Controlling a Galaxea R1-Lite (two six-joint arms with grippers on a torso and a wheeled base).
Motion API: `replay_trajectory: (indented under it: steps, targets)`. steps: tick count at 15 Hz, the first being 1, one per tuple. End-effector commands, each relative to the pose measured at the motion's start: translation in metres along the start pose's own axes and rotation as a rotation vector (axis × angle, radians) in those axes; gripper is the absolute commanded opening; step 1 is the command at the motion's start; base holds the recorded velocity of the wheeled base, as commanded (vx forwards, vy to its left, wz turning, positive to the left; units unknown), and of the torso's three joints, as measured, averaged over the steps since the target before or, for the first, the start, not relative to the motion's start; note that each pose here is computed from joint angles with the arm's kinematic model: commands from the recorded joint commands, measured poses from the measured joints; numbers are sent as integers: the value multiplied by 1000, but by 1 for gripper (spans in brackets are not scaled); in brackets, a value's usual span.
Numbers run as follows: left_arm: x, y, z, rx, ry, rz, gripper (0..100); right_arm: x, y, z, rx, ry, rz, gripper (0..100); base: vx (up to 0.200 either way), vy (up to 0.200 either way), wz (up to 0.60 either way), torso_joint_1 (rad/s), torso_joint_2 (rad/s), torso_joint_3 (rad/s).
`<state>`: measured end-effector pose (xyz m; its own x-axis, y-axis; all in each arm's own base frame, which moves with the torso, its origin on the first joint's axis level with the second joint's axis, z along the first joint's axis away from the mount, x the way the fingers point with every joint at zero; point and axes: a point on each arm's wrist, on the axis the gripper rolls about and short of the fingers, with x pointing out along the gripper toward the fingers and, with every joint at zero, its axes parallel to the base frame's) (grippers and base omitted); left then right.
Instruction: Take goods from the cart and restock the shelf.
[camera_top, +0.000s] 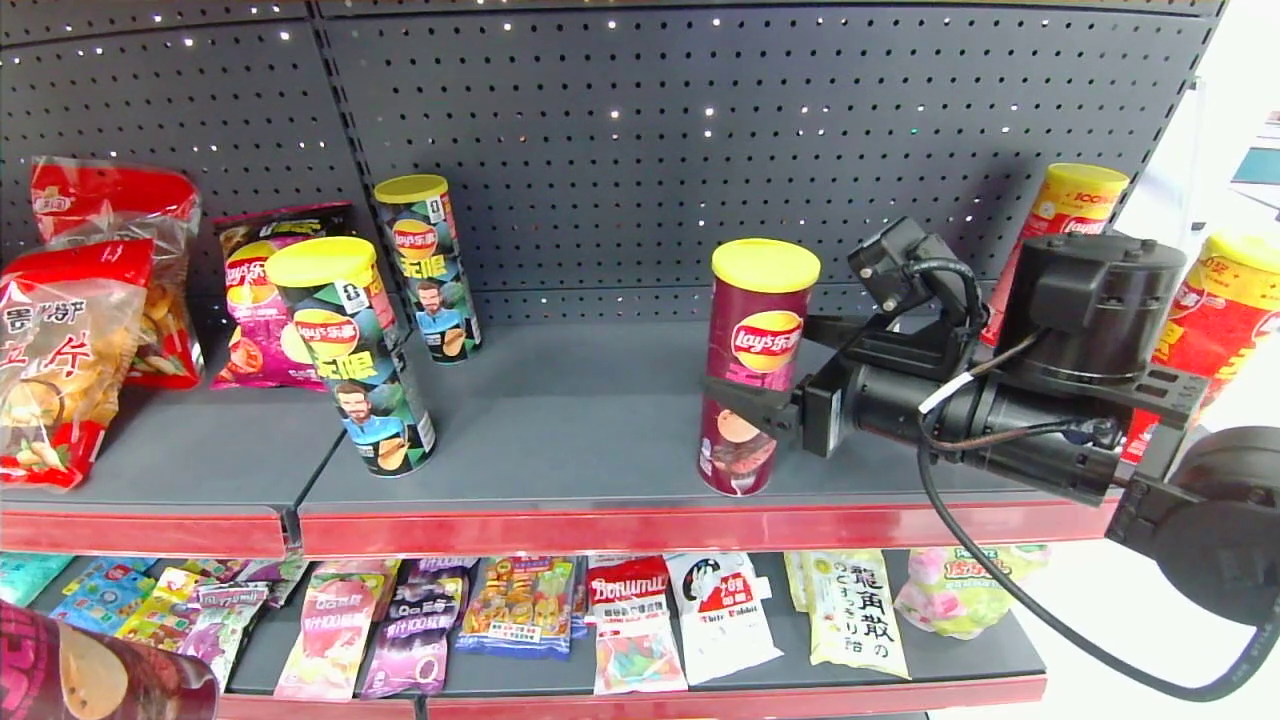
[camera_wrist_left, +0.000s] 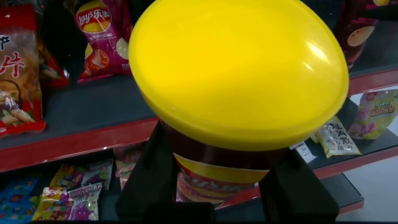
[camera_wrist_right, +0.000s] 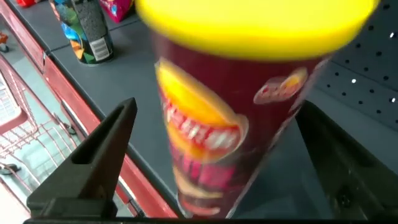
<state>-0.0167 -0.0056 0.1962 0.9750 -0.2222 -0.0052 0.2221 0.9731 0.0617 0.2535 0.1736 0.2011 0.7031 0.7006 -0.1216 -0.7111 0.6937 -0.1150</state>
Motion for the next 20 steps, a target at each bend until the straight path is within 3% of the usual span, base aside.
replay_trajectory:
  steps: [1,5,10,14,15,17,20]
  targets:
    - [0,0,0,-1,2,-2,0,-11,-2,-1,1,3,-13,100,0,0,0,0,0,0]
    - [1,0,0,-2,6,-8,0,-42,2,0,4,-8,-46,100,0,0,0,0,0,0]
    - [3,0,0,-4,13,-18,0,-142,26,-32,2,14,-75,100,0,0,0,0,0,0]
    - [7,1,1,-6,27,-28,0,-231,29,-48,41,60,-381,100,0,0,0,0,0,0]
    - [7,1,1,-7,30,-36,0,-249,35,-53,54,77,-441,100,0,0,0,0,0,0]
    - [9,1,2,-8,31,-57,0,-299,71,-74,115,144,-579,100,0,0,0,0,0,0]
    - [13,2,3,-13,50,-68,0,-329,106,-96,146,196,-634,100,0,0,0,0,0,0]
